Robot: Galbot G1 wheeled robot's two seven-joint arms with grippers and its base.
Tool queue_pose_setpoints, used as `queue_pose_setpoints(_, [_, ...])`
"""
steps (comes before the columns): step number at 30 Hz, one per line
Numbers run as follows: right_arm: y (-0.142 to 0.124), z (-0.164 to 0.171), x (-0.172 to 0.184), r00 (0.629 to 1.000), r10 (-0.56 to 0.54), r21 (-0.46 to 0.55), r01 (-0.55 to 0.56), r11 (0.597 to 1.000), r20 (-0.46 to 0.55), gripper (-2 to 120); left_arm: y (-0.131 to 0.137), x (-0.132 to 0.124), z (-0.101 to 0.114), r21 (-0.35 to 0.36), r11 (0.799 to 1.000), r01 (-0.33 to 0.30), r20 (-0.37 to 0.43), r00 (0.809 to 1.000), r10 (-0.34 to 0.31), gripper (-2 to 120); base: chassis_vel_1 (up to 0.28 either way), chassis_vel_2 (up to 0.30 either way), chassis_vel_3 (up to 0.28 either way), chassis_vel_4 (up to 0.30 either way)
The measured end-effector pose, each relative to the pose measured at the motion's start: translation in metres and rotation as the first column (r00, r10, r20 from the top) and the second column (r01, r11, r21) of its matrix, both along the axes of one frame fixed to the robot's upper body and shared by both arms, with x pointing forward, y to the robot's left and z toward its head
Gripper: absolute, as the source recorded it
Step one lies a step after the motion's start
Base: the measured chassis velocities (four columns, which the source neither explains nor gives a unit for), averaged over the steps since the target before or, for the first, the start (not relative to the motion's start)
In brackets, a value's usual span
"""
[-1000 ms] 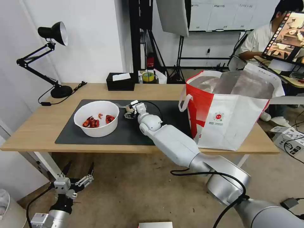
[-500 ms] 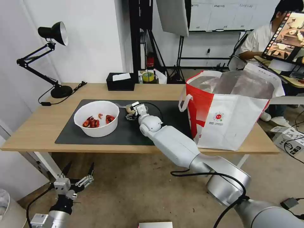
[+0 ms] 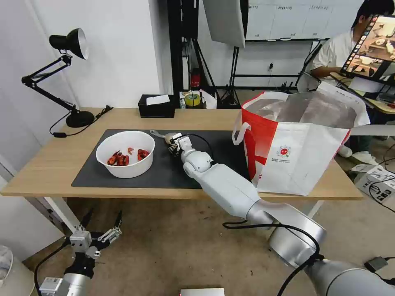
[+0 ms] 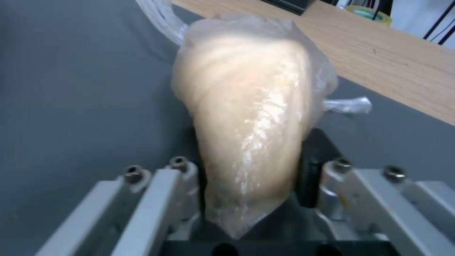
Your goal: Pick up the trash from the table and place it into the takeout bag.
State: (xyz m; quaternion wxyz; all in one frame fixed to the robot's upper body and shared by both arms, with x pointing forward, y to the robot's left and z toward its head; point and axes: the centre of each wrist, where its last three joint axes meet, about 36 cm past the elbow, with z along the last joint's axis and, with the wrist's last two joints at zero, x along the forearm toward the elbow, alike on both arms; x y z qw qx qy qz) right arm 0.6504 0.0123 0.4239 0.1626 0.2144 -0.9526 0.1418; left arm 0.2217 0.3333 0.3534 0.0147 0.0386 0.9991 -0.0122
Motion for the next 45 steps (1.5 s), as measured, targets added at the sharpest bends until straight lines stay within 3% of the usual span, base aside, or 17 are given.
queue_pose_setpoints(3, [0.001, 0.002, -0.002, 1.0, 0.005, 0.004, -0.005, 1.0, 0.016, 23, 0.0, 0.0, 0.001, 0.0, 1.0, 0.001, 0.002, 1.0, -0.001, 100, 0.0, 0.0, 0.0, 0.0])
queue_pose_setpoints(6, [0.001, 0.012, -0.014, 0.994, 0.021, 0.001, -0.021, 1.0, 0.106, 9, -0.001, 0.001, 0.003, -0.001, 1.0, 0.002, 0.008, 1.0, -0.002, 100, 0.0, 0.0, 0.0, 0.0])
queue_pose_setpoints(11, [-0.009, 0.018, -0.034, 0.977, 0.018, 0.001, -0.018, 1.0, 0.212, 5, -0.002, 0.001, 0.004, -0.004, 1.0, 0.001, 0.011, 1.0, -0.001, 100, 0.0, 0.0, 0.0, 0.0])
queue_pose_setpoints(14, [-0.037, 0.013, -0.06, 0.934, -0.026, 0.014, 0.023, 1.0, 0.355, 5, -0.003, -0.001, 0.004, -0.005, 1.0, -0.002, 0.009, 1.0, 0.002, 100, 0.0, 0.0, 0.0, 0.0])
queue_pose_setpoints(15, [-0.037, 0.013, -0.06, 0.934, -0.026, 0.014, 0.023, 1.0, 0.355, 5, -0.003, -0.001, 0.004, -0.005, 1.0, -0.002, 0.009, 1.0, 0.002, 100, 0.0, 0.0, 0.0, 0.0])
queue_pose_setpoints(18, [-0.063, 0.017, -0.081, 0.868, -0.079, 0.054, 0.06, 0.997, 0.491, 5, -0.003, -0.001, 0.004, -0.004, 1.0, -0.001, 0.008, 1.0, 0.001, 100, 0.0, 0.0, 0.0, 0.0])
queue_pose_setpoints(19, [-0.063, 0.017, -0.081, 0.868, -0.079, 0.054, 0.06, 0.997, 0.491, 5, -0.003, -0.001, 0.004, -0.004, 1.0, -0.001, 0.008, 1.0, 0.001, 100, 0.0, 0.0, 0.0, 0.0])
queue_pose_setpoints(22, [-0.085, 0.032, -0.098, 0.788, -0.111, 0.094, 0.068, 0.993, 0.606, 4, -0.006, -0.002, 0.005, -0.007, 1.0, 0.004, 0.009, 1.0, -0.003, 100, 0.0, 0.0, 0.0, 0.0])
queue_pose_setpoints(23, [-0.085, 0.032, -0.098, 0.788, -0.111, 0.094, 0.068, 0.993, 0.606, 4, -0.006, -0.002, 0.005, -0.007, 1.0, 0.004, 0.009, 1.0, -0.003, 100, 0.0, 0.0, 0.0, 0.0])
queue_pose_setpoints(26, [-0.102, 0.048, -0.113, 0.726, -0.148, 0.125, 0.086, 0.988, 0.671, 4, -0.01, -0.004, 0.006, -0.01, 1.0, 0.004, 0.007, 1.0, -0.004, 100, 0.0, 0.0, 0.0, 0.0])
queue_pose_setpoints(31, [-0.117, 0.061, -0.126, 0.677, -0.191, 0.139, 0.131, 0.982, 0.711, 4, -0.013, -0.01, 0.006, -0.009, 1.0, -0.001, 0.001, 1.0, 0.001, 100, 0.0, 0.0, 0.0, 0.0])
queue_pose_setpoints(35, [-0.13, 0.071, -0.135, 0.643, -0.271, 0.153, 0.235, 0.96, 0.716, 4, -0.015, -0.013, 0.006, -0.008, 1.0, -0.002, -0.001, 1.0, 0.002, 100, 0.0, 0.0, 0.0, 0.0])
queue_pose_setpoints(42, [-0.166, 0.1, -0.144, 0.539, -0.446, 0.212, 0.44, 0.872, 0.715, 4, -0.015, -0.013, 0.01, 0.002, 1.0, 0.001, 0.007, 1.0, -0.001, 100, 0.0, 0.0, 0.0, 0.0])
queue_pose_setpoints(45, [-0.175, 0.107, -0.147, 0.527, -0.489, 0.233, 0.479, 0.846, 0.695, 4, -0.015, -0.013, 0.01, 0.004, 1.0, 0.002, 0.008, 1.0, -0.002, 100, 0.0, 0.0, 0.0, 0.0])
